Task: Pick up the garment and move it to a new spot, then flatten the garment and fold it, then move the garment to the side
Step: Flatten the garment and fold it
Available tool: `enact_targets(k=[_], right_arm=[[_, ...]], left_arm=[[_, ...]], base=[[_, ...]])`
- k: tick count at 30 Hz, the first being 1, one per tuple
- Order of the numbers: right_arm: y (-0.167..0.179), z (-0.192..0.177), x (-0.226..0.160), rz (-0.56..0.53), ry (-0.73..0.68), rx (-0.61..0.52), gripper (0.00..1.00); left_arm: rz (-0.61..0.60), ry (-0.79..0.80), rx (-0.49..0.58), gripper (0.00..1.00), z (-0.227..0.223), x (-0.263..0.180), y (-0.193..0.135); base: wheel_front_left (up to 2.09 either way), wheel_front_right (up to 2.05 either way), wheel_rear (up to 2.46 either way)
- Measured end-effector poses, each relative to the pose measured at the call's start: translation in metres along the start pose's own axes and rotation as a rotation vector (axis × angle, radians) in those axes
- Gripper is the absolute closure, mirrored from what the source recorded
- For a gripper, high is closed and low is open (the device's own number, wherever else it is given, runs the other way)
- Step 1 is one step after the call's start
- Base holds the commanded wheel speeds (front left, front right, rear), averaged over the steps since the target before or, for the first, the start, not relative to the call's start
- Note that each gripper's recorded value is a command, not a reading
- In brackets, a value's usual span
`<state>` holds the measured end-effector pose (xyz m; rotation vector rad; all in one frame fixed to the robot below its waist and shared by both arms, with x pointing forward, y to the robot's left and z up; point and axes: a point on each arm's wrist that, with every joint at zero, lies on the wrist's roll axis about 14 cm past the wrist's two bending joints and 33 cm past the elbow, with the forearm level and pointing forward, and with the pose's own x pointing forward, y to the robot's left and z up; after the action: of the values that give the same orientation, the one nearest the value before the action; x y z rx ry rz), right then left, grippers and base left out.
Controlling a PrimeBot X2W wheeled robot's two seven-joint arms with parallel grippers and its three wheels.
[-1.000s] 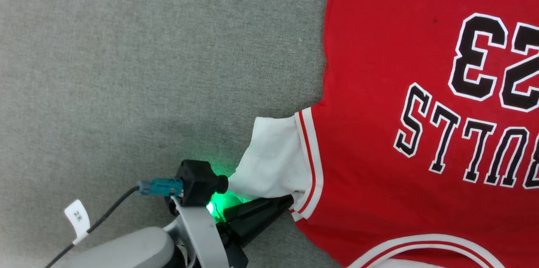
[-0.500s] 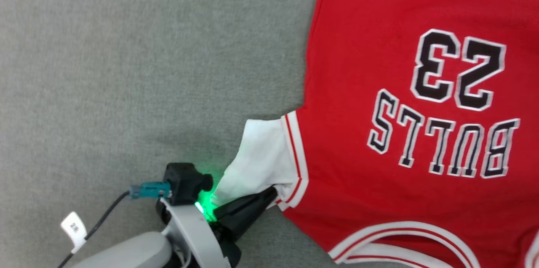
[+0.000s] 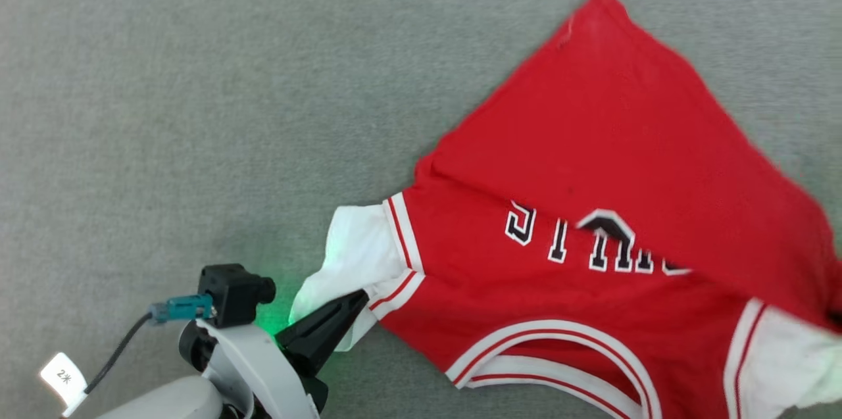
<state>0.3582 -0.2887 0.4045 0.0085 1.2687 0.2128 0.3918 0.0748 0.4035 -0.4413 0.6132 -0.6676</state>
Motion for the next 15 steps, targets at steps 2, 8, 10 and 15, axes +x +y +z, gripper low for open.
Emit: enact_targets(k=[2, 8, 10, 15], right_arm=[[0.006, -0.024, -0.002, 0.017, 0.026, 0.032, 1.0], [0.037, -0.085, 0.003, 0.096, 0.102, 0.115, 1.0], [0.046, -0.092, 0.005, 0.115, 0.098, 0.133, 1.0], [0.048, -0.085, 0.008, 0.107, 0.012, 0.159, 0.77]], left_arm=[[-0.012, -0.003, 0.007, 1.0, 0.003, 0.001, -0.004], [-0.033, -0.005, 0.028, 1.0, 0.008, 0.005, -0.011], [-0.039, -0.003, 0.03, 1.0, 0.009, 0.006, -0.013], [-0.052, -0.003, 0.029, 1.0, 0.009, 0.008, -0.018]], base=[[0.0, 0.0, 0.0], [0.0, 0.0, 0.0], [0.0, 0.0, 0.0], [0.0, 0.0, 0.0]])
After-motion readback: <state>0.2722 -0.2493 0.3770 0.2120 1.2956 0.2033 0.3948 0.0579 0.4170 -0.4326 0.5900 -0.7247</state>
